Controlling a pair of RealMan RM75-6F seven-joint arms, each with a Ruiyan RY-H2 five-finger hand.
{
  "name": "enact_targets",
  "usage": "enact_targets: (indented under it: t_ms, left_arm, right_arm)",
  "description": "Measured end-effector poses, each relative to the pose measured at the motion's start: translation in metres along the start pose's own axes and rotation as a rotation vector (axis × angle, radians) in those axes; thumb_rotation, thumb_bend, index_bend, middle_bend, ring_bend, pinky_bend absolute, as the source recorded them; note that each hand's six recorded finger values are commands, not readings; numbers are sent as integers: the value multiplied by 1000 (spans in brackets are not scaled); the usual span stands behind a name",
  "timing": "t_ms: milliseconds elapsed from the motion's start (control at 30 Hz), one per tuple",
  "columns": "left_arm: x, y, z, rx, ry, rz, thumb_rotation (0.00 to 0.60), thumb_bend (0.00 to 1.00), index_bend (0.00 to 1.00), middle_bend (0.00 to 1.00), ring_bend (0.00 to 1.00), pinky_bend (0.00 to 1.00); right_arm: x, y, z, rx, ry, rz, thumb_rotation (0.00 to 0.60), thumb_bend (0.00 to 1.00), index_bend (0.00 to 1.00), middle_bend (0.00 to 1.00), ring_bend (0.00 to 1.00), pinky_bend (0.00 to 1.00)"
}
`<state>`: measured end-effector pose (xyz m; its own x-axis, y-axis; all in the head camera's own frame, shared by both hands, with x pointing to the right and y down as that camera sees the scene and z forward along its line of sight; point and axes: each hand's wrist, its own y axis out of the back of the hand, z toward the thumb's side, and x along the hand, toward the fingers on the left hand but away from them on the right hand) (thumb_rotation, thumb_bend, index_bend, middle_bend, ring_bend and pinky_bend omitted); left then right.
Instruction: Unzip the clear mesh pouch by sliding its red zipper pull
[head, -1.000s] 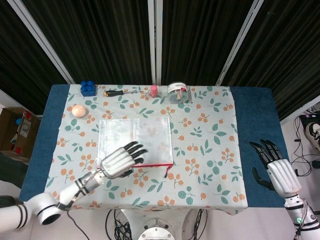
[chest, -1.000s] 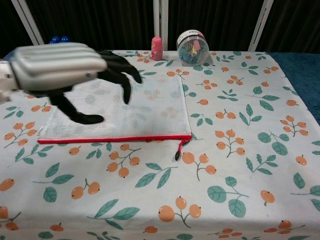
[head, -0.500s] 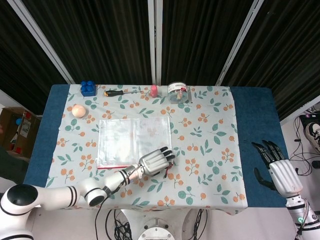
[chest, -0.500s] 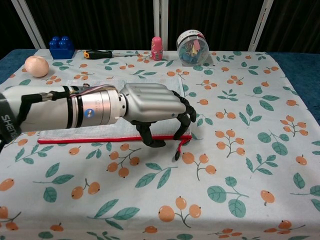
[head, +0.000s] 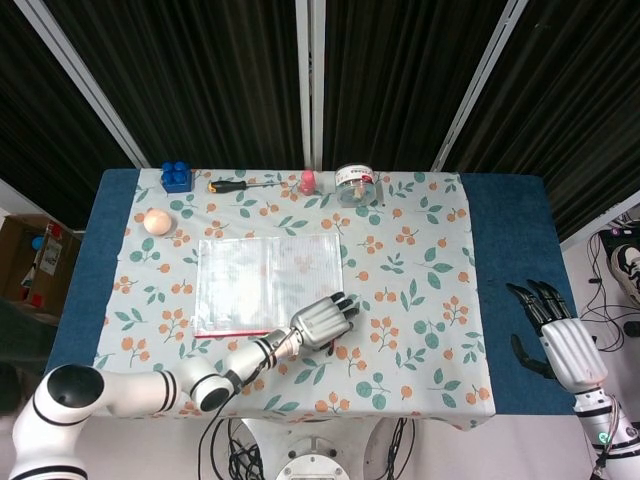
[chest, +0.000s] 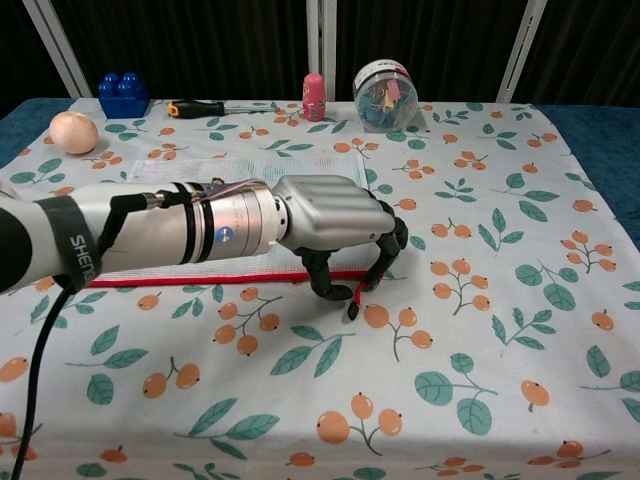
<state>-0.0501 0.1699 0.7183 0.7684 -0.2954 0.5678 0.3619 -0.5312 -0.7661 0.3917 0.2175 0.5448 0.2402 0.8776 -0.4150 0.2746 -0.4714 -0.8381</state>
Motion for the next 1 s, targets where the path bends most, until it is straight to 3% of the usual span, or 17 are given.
enact_targets:
  t_ms: [300,633,1000]
  left_arm:
    - [2,-2,6,6,1,8,600,312,454,152,114,138]
    - [5,-4,6,10,8,17,600,332,543,161,114,139]
    - [-1,0,-2,-18,62,85,600,398,632,208,115,139]
  right_arm:
    - [0,-2,-1,1,-6,7,600,440,27,118,0,0]
    - [1,-1,0,5,-9,8,600,440,27,121,0,0]
    - [-2,1,7,6,15,3,600,438,27,122,0,0]
